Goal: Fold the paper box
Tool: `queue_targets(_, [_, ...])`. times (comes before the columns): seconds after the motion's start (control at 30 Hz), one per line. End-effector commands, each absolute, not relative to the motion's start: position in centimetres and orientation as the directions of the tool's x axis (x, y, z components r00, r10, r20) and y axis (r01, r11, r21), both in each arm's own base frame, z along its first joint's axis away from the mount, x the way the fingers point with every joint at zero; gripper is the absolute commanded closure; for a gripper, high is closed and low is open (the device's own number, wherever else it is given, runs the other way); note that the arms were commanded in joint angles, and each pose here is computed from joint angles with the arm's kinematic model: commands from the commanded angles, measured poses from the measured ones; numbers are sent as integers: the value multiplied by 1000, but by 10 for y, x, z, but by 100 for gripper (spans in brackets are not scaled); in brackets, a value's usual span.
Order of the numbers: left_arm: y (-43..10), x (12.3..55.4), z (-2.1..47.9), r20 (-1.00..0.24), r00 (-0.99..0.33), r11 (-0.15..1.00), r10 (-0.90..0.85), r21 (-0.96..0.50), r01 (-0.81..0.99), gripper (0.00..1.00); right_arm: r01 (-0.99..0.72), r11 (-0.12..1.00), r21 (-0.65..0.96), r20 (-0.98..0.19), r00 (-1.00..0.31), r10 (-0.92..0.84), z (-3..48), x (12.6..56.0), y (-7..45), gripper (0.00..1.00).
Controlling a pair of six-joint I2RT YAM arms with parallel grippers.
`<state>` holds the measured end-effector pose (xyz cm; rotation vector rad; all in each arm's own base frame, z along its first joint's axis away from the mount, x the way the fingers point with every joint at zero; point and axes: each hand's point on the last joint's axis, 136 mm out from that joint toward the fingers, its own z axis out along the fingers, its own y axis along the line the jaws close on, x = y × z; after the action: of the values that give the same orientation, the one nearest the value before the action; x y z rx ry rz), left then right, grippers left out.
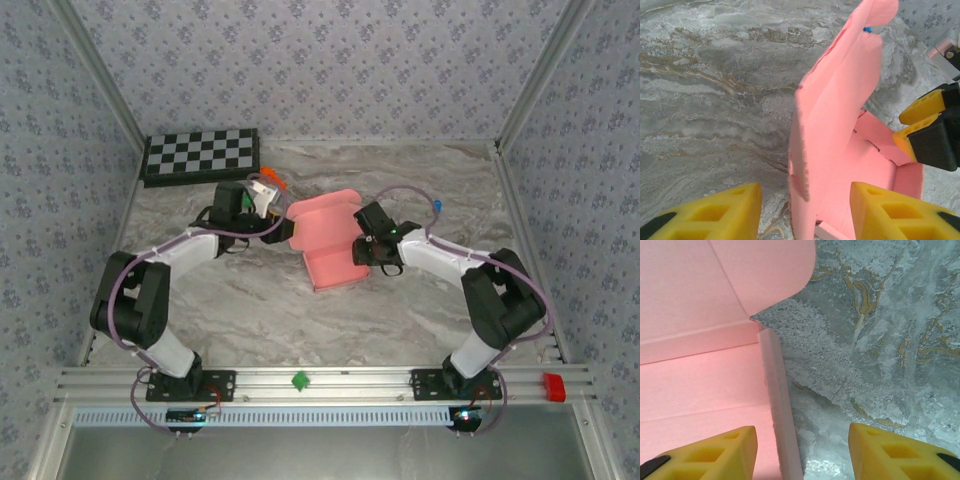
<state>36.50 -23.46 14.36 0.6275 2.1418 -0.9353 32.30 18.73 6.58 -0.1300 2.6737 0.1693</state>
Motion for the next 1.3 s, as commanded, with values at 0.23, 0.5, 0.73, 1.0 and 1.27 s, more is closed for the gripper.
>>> queue_targets(0.23, [-219, 358, 207, -841, -530, 661, 106, -339, 670, 46, -90, 990, 111, -577, -816, -10, 108, 328, 164, 47])
queue_targets(0.5, [-163, 371, 225, -821, -570, 839, -30, -331, 432, 45, -5, 993, 119, -584, -809, 66, 118, 334, 129, 48])
queue_targets(0.73, [-89, 360, 223, -708, -678, 926, -199, -363, 107, 44, 95, 991, 89, -533, -837, 128, 117, 356, 80, 50])
queue_targets(1.0, [-65, 327, 227, -681, -721, 955, -131, -283, 94, 40, 166, 981, 97, -473, -860, 192, 109, 396, 36, 54])
queue_targets(1.27, [-71, 322, 220, -679, -725, 943, -114, -303, 136, 40, 221, 955, 201, -440, -850, 289, 100, 437, 2, 64])
